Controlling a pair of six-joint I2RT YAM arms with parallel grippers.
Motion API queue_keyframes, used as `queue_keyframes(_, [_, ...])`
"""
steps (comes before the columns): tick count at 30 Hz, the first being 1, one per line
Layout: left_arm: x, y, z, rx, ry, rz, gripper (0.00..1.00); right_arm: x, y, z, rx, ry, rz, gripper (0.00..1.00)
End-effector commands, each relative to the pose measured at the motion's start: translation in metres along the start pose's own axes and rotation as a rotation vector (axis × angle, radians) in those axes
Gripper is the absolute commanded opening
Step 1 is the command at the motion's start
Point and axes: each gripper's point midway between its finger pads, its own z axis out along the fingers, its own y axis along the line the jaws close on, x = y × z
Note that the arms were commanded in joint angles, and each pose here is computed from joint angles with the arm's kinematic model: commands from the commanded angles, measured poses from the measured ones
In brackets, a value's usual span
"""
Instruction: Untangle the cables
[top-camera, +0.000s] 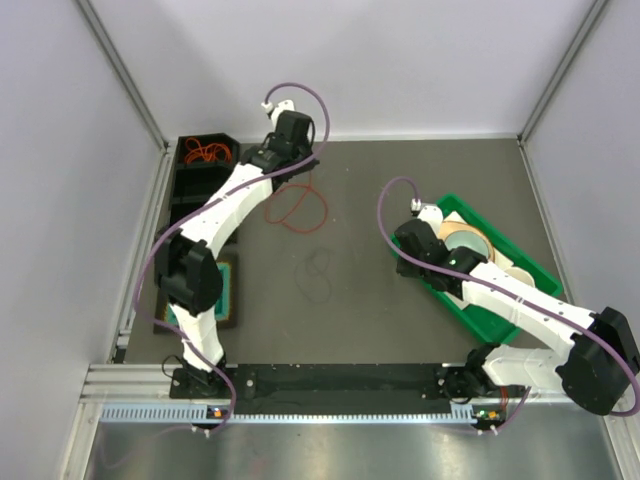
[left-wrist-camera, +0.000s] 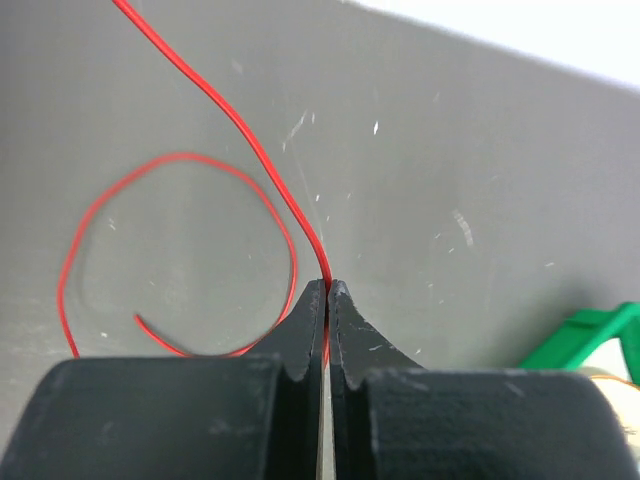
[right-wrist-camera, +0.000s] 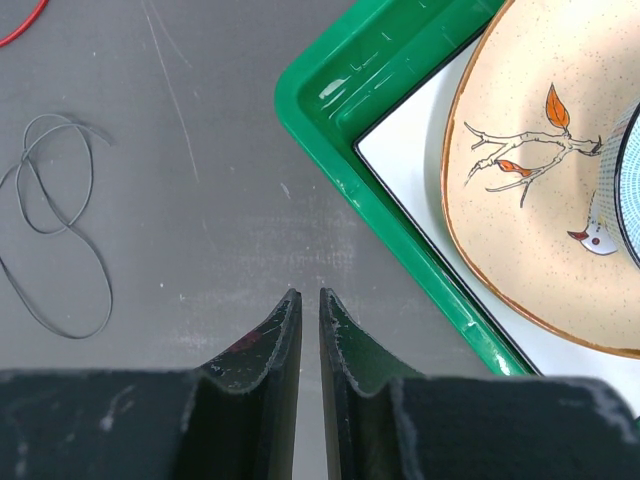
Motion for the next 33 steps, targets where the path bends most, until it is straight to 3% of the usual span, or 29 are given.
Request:
queue_keyframes(1, [-0.074, -0.007, -0.055, 0.09, -0.171, -0.03, 0.0, -0.01, 0.002, -0.004, -0.011, -0.034, 0.022, 0.13])
queue_keyframes(5, [-0.089, 0.005, -0.065, 0.076, -0.178, 0.014, 0.0, -0.01, 0.004, -0.003, -0.022, -0.034, 0.022, 0.13])
queue_keyframes(8, [-0.074, 0.013, -0.06, 0.058, -0.129, 0.065, 0.0, -0.009, 0.004, -0.003, -0.024, -0.031, 0.023, 0.13])
queue_keyframes(14, [0.001, 0.008, -0.018, 0.188, -0.002, 0.192, 0.0, -0.008, 0.004, -0.003, -0.024, -0.029, 0.018, 0.13])
queue_keyframes(22, [0.072, 0.035, 0.022, 0.117, 0.177, 0.344, 0.0, -0.008, -0.002, -0.005, -0.01, -0.038, 0.023, 0.13])
queue_keyframes(33, [0.095, -0.018, 0.065, 0.138, 0.197, 0.409, 0.0, -0.013, -0.001, -0.007, -0.001, -0.046, 0.031, 0.13])
